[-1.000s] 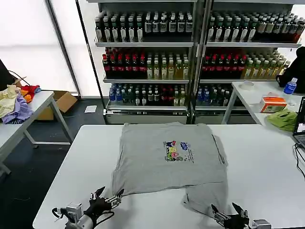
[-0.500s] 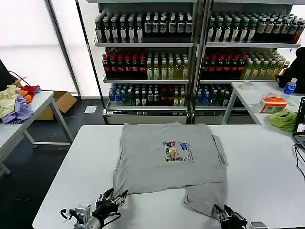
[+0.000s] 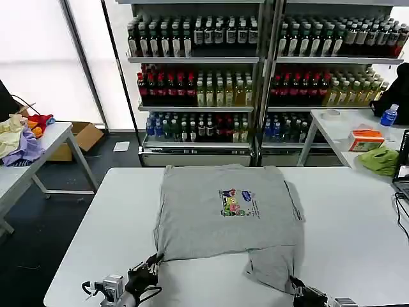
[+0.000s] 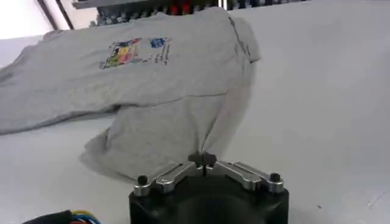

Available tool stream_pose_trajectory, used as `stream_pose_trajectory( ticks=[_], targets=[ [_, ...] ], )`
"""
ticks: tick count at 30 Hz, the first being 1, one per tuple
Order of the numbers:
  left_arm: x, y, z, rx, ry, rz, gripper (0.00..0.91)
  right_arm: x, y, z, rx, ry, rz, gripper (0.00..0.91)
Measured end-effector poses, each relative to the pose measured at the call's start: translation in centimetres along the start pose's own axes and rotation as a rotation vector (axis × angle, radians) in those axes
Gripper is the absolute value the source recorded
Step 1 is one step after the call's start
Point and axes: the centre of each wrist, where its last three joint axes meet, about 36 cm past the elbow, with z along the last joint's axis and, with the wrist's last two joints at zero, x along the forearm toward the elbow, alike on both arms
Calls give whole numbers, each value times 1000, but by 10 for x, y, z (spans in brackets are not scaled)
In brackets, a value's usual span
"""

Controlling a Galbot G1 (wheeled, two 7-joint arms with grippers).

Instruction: Fold and organize the clothes.

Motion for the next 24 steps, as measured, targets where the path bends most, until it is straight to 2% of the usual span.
stream_pose_trajectory(
  ticks=[10, 18, 24],
  targets=[
    [27, -5, -15, -38, -72, -22, 0, 29, 5, 2, -26, -39, -43, 0],
    [55, -7, -22, -66, -84, -18, 0, 48, 10, 2, -47, -69, -82, 0],
    [60, -4, -28, -77, -102, -1, 0, 39, 11, -4, -81, -149, -87, 0]
  ],
)
